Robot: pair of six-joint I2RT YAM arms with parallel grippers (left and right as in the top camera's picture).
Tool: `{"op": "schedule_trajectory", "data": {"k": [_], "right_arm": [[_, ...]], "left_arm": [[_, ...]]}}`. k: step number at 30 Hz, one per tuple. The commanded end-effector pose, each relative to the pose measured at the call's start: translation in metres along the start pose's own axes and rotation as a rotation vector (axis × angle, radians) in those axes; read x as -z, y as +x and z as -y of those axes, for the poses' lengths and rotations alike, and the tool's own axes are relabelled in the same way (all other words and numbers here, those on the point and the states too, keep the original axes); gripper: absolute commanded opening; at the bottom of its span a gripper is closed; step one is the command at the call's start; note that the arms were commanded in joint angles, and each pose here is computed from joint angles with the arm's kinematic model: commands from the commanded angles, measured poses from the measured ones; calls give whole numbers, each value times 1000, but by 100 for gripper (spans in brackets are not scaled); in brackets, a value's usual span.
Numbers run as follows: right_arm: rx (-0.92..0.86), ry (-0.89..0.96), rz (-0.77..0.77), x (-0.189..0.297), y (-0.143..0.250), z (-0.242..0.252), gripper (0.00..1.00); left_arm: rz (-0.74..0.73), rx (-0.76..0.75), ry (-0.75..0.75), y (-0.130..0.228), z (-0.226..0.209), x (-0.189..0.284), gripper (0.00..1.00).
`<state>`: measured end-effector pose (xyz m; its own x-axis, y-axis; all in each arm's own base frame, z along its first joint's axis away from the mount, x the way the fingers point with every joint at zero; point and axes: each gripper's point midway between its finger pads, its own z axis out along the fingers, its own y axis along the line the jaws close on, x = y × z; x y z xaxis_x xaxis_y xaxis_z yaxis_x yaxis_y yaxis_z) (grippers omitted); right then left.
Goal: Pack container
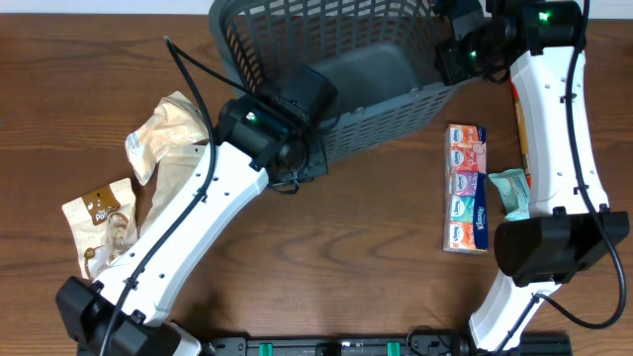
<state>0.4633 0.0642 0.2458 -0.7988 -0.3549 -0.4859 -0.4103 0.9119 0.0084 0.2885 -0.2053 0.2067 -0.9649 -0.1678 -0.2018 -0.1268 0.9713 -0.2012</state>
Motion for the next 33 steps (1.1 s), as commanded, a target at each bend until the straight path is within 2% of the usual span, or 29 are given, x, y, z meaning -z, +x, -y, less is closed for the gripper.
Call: {"op": "schedule_trajectory", "data": {"k": [1,16,33], "right_arm": [[34,8,-32,-4,3,-6,1],[90,18,-61,-8,2,-33,1],[21,6,-146,-5,24,-31,1]], "left_arm": [[14,9,-35,-8,-10,-4,6],[18,50,-55,-22,-30,-3,6],[46,105,-88,-38,-52,-1,6]]}}
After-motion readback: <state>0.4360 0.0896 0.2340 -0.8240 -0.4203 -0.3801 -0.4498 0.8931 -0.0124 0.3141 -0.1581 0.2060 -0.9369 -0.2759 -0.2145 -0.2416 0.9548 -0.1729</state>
